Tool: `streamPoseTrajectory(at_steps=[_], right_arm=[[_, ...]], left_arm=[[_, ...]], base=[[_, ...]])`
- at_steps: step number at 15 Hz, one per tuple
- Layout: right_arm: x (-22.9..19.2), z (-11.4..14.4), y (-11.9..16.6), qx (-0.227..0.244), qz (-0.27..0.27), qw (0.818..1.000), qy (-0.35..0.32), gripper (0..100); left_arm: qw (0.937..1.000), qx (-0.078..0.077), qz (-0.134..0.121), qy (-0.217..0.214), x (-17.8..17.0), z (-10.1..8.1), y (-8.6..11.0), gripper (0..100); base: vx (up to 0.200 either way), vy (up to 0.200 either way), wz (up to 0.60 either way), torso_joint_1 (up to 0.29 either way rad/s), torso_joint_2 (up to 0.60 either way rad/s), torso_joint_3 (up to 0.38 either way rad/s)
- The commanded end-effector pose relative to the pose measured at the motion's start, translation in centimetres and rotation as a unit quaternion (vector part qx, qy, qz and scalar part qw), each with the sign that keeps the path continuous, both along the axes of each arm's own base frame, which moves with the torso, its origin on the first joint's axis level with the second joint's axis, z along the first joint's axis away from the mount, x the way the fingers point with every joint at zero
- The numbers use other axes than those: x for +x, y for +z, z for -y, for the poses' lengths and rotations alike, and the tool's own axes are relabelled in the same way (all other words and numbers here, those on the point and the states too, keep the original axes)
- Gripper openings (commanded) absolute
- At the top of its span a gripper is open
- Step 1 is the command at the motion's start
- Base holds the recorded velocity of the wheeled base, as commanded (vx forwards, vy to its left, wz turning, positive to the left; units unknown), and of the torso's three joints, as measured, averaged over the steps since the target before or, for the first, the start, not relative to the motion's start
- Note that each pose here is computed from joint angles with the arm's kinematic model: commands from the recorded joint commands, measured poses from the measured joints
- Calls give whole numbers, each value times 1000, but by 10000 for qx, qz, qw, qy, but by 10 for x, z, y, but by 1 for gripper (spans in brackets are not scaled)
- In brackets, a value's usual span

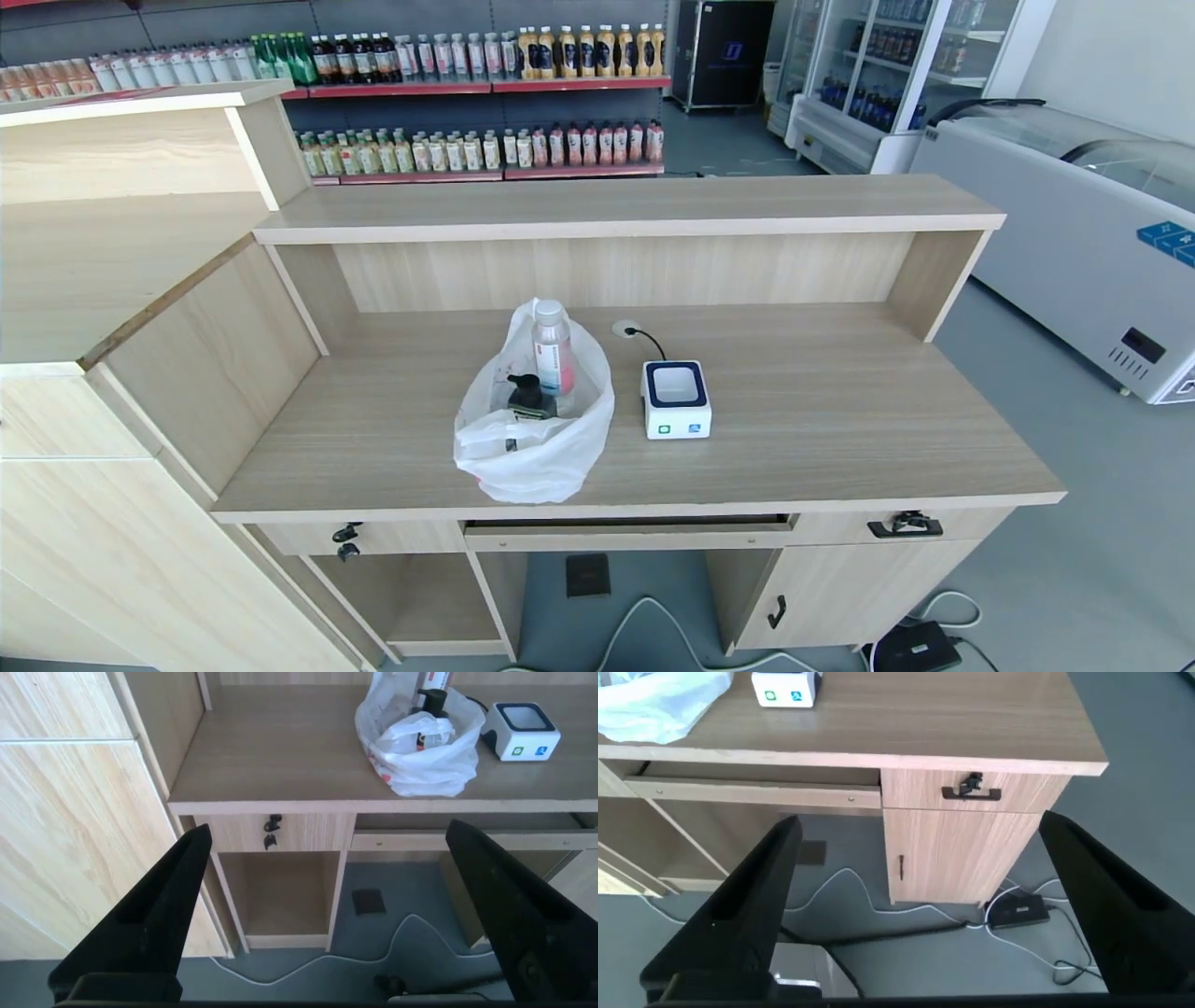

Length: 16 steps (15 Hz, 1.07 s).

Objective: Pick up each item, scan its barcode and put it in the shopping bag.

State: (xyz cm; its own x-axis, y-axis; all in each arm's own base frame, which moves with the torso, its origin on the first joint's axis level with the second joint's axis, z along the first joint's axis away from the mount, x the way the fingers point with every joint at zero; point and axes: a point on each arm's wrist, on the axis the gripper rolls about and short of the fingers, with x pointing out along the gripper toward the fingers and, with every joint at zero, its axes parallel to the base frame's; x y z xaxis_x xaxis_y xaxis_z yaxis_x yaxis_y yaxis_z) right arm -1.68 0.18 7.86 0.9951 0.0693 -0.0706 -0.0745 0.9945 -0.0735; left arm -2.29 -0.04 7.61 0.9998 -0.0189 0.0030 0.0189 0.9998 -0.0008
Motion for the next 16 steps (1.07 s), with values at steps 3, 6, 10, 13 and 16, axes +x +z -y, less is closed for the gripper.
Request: streamPoseTrajectory(at_steps=[3, 6, 10, 13, 16], right_arm=[[-6, 0, -3, 64, 372, 9993, 27, 100], [-6, 0, -3, 79, 371, 9993, 26, 100], [-6, 0, -3, 72, 372, 9993, 27, 100], [-6, 0, -3, 87, 371, 9993, 26, 100], [-6, 0, -3, 80, 364, 9993, 26, 100]], left_arm=[[10000, 4, 1, 3, 0, 0, 0, 100], [10000, -3, 0, 3, 0, 0, 0, 100], [10000, -3, 0, 3, 0, 0, 0, 100], [10000, -3, 0, 3, 0, 0, 0, 100], [10000, -3, 0, 3, 0, 0, 0, 100]], base=[[0, 0, 0, 0, 0, 0], [0, 0, 0, 0, 0, 0], [0, 0, 0, 0, 0, 0], [0, 0, 0, 0, 0, 0], [0, 0, 0, 0, 0, 0]])
